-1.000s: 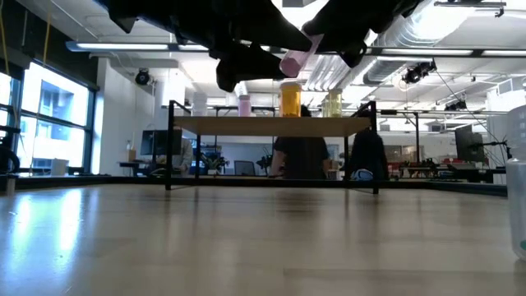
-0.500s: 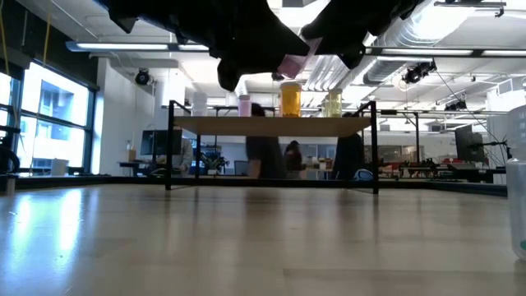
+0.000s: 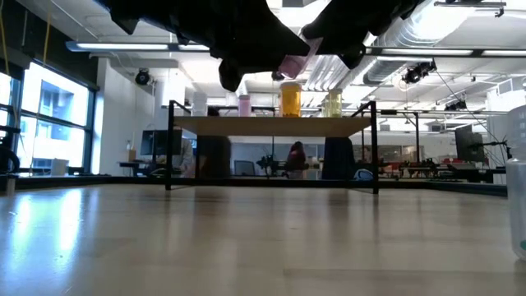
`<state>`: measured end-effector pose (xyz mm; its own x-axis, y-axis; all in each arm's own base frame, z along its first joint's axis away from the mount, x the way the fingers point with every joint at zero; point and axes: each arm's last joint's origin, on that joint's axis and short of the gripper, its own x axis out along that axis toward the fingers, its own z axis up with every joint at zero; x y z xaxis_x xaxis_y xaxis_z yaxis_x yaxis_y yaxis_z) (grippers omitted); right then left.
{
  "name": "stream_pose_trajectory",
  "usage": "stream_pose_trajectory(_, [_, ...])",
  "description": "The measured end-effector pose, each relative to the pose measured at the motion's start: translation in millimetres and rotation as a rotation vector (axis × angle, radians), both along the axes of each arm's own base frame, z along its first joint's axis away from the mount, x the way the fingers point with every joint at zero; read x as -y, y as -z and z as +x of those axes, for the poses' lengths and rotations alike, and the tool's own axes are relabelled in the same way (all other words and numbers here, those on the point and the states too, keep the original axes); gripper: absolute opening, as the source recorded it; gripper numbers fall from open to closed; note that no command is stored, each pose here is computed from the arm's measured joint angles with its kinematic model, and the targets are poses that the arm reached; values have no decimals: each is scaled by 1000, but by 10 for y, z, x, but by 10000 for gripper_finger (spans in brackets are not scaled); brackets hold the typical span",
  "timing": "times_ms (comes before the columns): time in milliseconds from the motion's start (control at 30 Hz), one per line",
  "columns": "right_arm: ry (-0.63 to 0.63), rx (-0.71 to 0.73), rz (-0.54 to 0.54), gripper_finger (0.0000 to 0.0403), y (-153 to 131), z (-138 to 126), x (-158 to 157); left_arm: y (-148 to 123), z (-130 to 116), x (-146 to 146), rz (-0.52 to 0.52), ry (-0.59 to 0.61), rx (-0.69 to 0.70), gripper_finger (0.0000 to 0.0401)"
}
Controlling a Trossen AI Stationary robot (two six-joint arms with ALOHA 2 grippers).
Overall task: Pick and place medicine bottles onto shelf by color
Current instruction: Put the pink pill bottle on the shelf aligned with the other pink pill bottle
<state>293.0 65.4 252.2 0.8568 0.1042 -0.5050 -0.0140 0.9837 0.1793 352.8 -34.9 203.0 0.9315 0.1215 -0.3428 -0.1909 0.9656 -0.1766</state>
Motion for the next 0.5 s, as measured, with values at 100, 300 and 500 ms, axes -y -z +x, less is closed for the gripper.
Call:
stream_pose_trajectory(100, [-2, 2, -4, 109, -1, 0, -1, 0, -1, 10, 26, 12, -3, 99])
stream_pose_trajectory(300, [-6, 9, -21, 141, -10, -2, 1, -1, -3, 28, 46, 10, -5, 96])
stream_pose_trajectory(500, [-10, 15, -29, 189, -27, -11, 4, 2, -4, 31, 46, 11, -8, 97])
